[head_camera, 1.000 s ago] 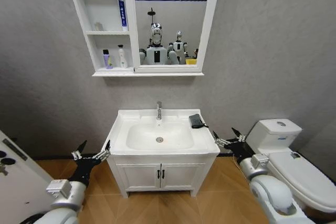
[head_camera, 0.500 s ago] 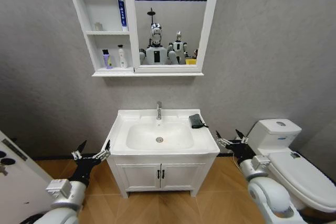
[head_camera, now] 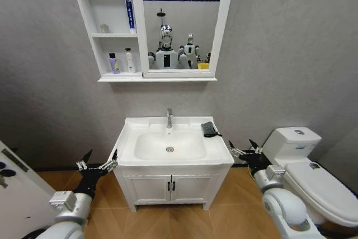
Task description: Move facial cleanser and shampoo from washbasin to cabinet, then wipe washbasin with towel.
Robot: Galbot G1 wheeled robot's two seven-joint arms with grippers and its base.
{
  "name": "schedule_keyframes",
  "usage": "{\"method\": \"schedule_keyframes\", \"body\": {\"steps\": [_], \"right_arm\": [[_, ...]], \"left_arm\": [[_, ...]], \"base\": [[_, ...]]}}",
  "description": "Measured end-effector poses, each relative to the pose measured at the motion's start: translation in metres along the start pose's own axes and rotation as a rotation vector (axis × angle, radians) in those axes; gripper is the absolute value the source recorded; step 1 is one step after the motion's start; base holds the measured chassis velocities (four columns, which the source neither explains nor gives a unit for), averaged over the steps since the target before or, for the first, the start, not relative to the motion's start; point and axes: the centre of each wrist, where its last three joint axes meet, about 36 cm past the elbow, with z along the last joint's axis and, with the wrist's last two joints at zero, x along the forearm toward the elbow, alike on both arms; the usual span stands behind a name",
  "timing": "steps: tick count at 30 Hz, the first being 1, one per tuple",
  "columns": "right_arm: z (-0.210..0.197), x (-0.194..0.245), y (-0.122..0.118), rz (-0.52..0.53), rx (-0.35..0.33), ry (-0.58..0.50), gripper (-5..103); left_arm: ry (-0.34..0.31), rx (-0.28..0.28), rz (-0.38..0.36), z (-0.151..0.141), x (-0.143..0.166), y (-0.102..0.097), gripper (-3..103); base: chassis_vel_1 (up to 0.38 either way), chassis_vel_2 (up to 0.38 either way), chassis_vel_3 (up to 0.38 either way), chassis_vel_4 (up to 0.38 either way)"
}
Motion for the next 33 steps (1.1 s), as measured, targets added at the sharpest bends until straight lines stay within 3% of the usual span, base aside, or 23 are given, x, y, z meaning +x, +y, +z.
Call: {"method": "schedule_keyframes", "body": {"steps": [27,33], "right_arm": [[0.001,-0.003,-0.006,-0.021,0.026,0.015,100],[0.003,-0.012,-0.011,-0.025,0.058,0.032,100]], "left_arm": [[0.0,0.0,0.0,0.0,0.0,0.0,100],[0.0,0.0,0.0,0.0,0.0,0.0,100]], "base": [[-0.061,0.059,0.064,-0.065],[-0.068,0.078,0.066,-0.081]]}}
